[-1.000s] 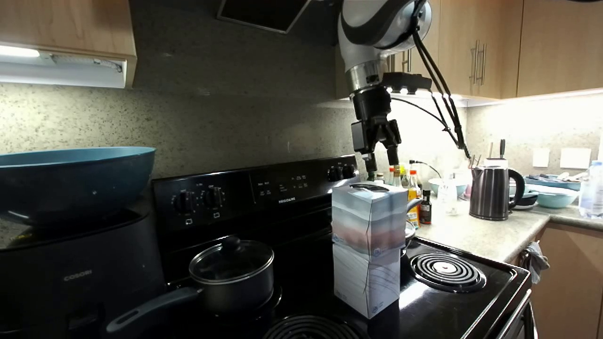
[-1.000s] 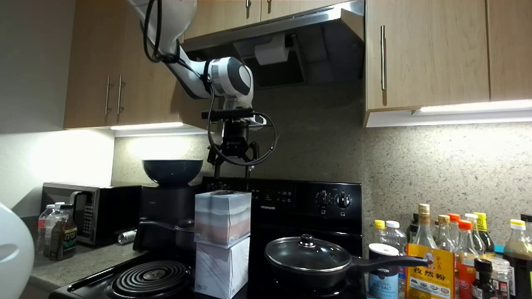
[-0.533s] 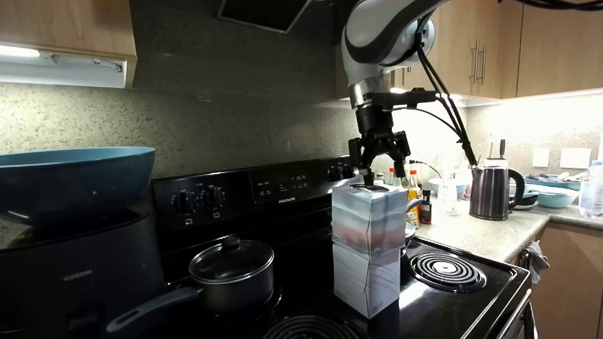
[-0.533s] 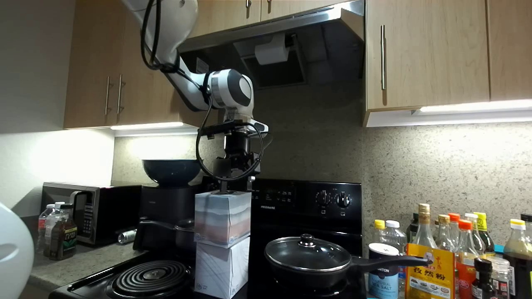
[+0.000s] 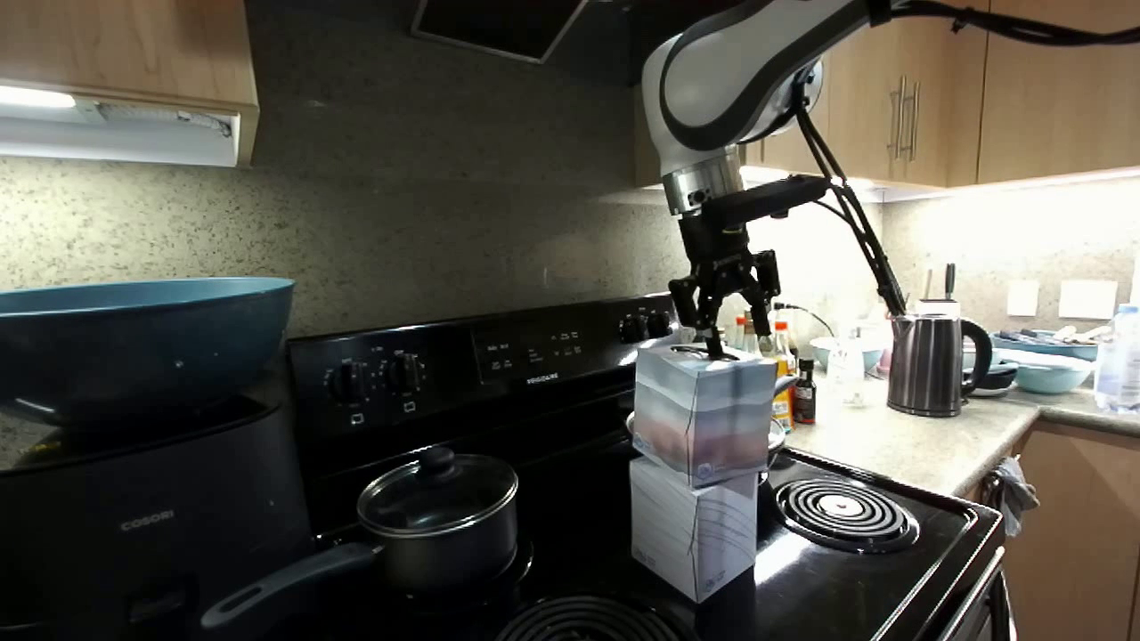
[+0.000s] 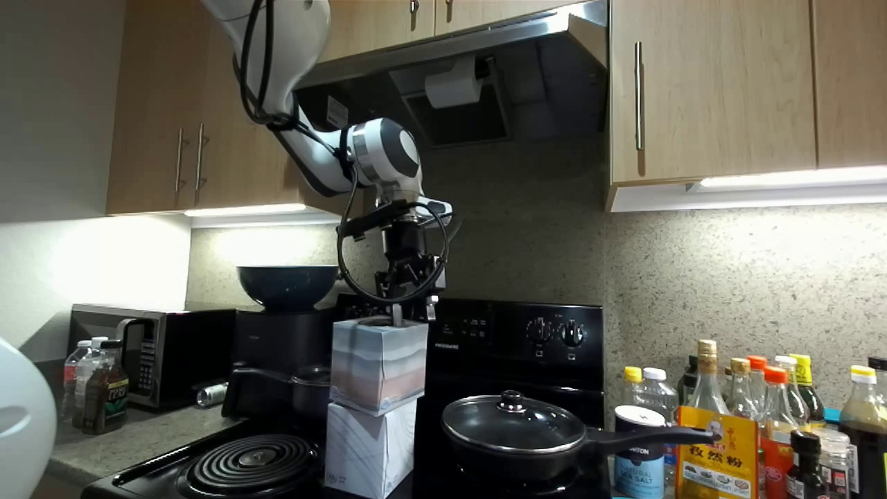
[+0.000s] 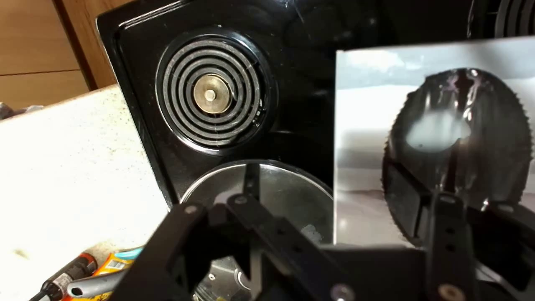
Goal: Pick up the tissue box on top and then set it back down on the other box.
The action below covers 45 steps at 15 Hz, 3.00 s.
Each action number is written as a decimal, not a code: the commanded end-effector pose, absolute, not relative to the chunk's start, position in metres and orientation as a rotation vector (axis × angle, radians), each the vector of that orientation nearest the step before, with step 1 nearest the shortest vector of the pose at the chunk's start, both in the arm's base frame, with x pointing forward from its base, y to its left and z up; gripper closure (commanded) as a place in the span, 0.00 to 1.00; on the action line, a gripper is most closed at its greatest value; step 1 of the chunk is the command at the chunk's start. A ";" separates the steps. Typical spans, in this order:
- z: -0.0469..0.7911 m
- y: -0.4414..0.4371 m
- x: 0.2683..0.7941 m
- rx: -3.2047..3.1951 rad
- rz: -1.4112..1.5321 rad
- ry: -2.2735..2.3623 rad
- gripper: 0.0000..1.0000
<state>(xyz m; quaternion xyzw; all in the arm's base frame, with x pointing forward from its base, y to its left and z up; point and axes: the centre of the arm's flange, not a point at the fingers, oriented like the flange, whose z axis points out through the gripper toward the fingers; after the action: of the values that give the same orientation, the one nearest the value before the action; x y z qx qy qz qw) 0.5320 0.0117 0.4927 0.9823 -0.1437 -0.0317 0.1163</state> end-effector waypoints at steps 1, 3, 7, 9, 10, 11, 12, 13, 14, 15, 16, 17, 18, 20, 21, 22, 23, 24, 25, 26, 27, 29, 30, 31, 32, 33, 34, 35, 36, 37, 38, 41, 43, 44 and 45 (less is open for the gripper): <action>0.489 0.007 0.531 2.878 -0.070 -0.415 0.53; 0.489 0.006 0.532 2.884 -0.071 -0.407 0.66; 0.490 0.008 0.534 2.898 -0.069 -0.382 0.93; 0.490 0.009 0.535 2.907 -0.065 -0.366 1.00; 0.490 0.010 0.535 2.908 -0.064 -0.359 1.00; 0.490 0.010 0.536 2.911 -0.070 -0.342 1.00; 0.490 0.011 0.536 2.909 -0.079 -0.325 1.00; 0.491 0.013 0.536 2.911 -0.090 -0.299 0.74; 0.492 0.015 0.536 2.910 -0.095 -0.276 0.73; 0.493 0.017 0.535 2.904 -0.096 -0.254 0.69; 0.494 0.019 0.535 2.900 -0.093 -0.238 0.62; 0.496 0.021 0.533 2.895 -0.090 -0.222 0.55; 0.497 0.023 0.532 2.894 -0.091 -0.212 0.49; 0.502 0.029 0.529 2.885 -0.077 -0.206 0.36; 0.505 0.031 0.526 2.881 -0.069 -0.213 0.30; 0.507 0.034 0.524 2.881 -0.059 -0.209 0.23; 0.509 0.035 0.522 2.885 -0.047 -0.208 0.17; 0.510 0.036 0.521 2.891 -0.040 -0.207 0.10; 0.510 0.036 0.520 2.905 -0.037 -0.204 0.04; 0.509 0.035 0.520 2.917 -0.037 -0.205 0.02; 0.507 0.034 0.521 2.929 -0.045 -0.210 0.00; 0.502 0.029 0.520 2.947 -0.060 -0.263 0.00; 0.500 0.027 0.519 2.958 -0.061 -0.293 0.00; 0.497 0.024 0.519 2.971 -0.063 -0.310 0.00; 0.495 0.023 0.518 2.985 -0.074 -0.328 0.00; 0.492 0.021 0.518 3.002 -0.088 -0.345 0.00; 0.489 0.019 0.517 3.017 -0.098 -0.359 0.00; 0.486 0.018 0.516 3.034 -0.108 -0.375 0.00; 0.484 0.016 0.516 3.051 -0.114 -0.386 0.00; 0.483 0.016 0.515 3.061 -0.121 -0.397 0.00; 0.482 0.015 0.515 3.067 -0.121 -0.402 0.00; 0.481 0.014 0.515 3.080 -0.117 -0.410 0.00; 0.481 0.014 0.515 3.089 -0.110 -0.407 0.00; 0.481 0.014 0.515 3.090 -0.107 -0.402 0.25; 0.481 0.014 0.515 3.090 -0.103 -0.397 0.26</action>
<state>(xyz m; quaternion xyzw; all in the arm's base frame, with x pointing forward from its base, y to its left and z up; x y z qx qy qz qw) 0.5248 0.0168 0.4836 0.9897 -0.1328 -0.0447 0.0293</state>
